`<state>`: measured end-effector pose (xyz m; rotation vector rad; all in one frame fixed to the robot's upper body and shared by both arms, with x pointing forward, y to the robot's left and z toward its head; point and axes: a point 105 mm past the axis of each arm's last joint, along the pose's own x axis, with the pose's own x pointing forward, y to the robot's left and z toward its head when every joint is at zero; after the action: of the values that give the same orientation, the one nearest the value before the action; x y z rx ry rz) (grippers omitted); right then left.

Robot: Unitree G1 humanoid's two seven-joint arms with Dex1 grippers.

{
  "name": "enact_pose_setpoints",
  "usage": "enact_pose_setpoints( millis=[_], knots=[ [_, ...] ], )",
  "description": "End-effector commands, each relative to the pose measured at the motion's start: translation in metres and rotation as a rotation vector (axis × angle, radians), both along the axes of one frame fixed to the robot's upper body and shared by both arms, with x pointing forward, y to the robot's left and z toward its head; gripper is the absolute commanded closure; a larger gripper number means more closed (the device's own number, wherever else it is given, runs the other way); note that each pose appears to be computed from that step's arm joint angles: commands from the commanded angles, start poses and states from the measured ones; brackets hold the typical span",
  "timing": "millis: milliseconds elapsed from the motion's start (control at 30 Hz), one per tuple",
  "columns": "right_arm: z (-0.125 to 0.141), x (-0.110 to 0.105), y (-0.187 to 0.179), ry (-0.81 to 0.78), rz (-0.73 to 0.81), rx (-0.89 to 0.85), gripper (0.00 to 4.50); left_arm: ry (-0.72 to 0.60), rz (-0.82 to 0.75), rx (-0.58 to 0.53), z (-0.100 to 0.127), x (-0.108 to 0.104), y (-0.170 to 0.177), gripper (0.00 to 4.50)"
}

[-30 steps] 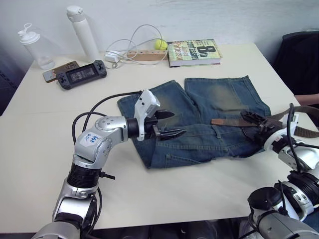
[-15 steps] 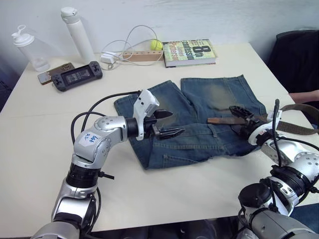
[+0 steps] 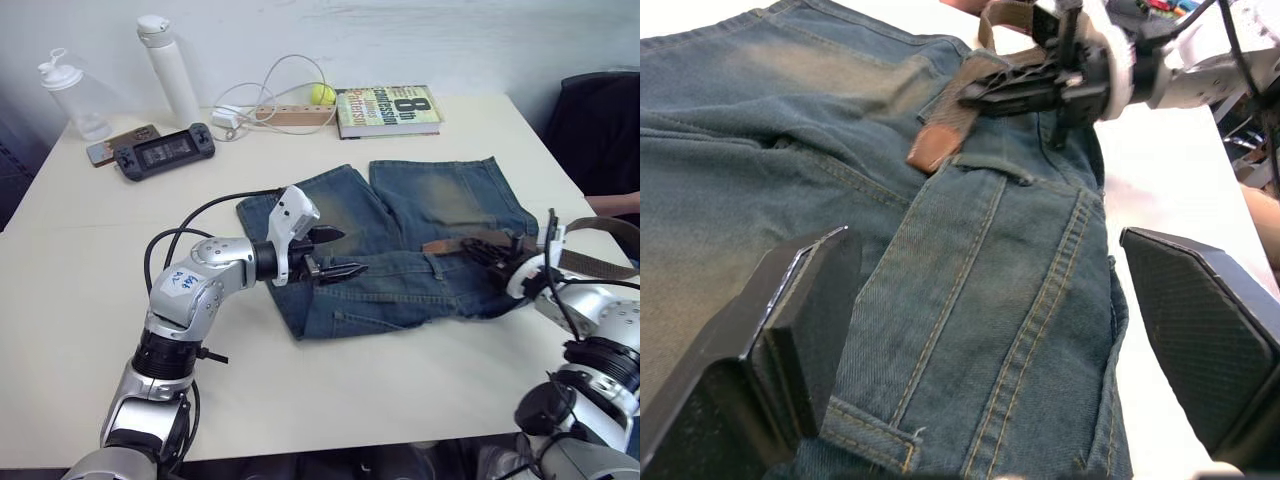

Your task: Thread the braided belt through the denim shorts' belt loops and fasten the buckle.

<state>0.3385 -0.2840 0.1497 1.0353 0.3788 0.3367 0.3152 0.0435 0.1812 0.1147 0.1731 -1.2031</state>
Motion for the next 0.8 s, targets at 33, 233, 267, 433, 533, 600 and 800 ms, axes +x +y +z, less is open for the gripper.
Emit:
enact_pose_setpoints(
  millis=[33,233,267,433,533,600,800],
  knots=[
    [0.025,-0.01,-0.008,-0.089,0.06,0.007,4.48,-0.047,-0.034,-0.004,0.009,-0.004,-0.004,0.0],
    [0.029,-0.006,-0.026,-0.122,0.007,0.046,4.48,-0.064,-0.045,-0.004,0.014,-0.005,-0.002,0.0],
    [0.028,-0.008,-0.024,-0.123,0.021,0.045,4.48,-0.065,-0.044,-0.004,0.014,-0.005,-0.002,0.0],
    [0.009,-0.016,-0.002,-0.061,0.121,0.049,4.48,-0.063,-0.041,-0.002,0.013,-0.006,0.0,0.0],
    [0.0,-0.018,0.001,-0.037,0.125,0.041,4.48,-0.061,-0.041,0.001,0.012,-0.006,0.001,0.0],
    [-0.005,-0.019,0.003,-0.026,0.127,0.027,4.48,-0.062,-0.04,0.001,0.013,-0.006,0.001,0.0],
    [-0.007,-0.018,0.017,-0.037,0.162,0.079,4.48,-0.068,-0.041,0.0,0.014,-0.004,0.001,0.0]
  ],
)
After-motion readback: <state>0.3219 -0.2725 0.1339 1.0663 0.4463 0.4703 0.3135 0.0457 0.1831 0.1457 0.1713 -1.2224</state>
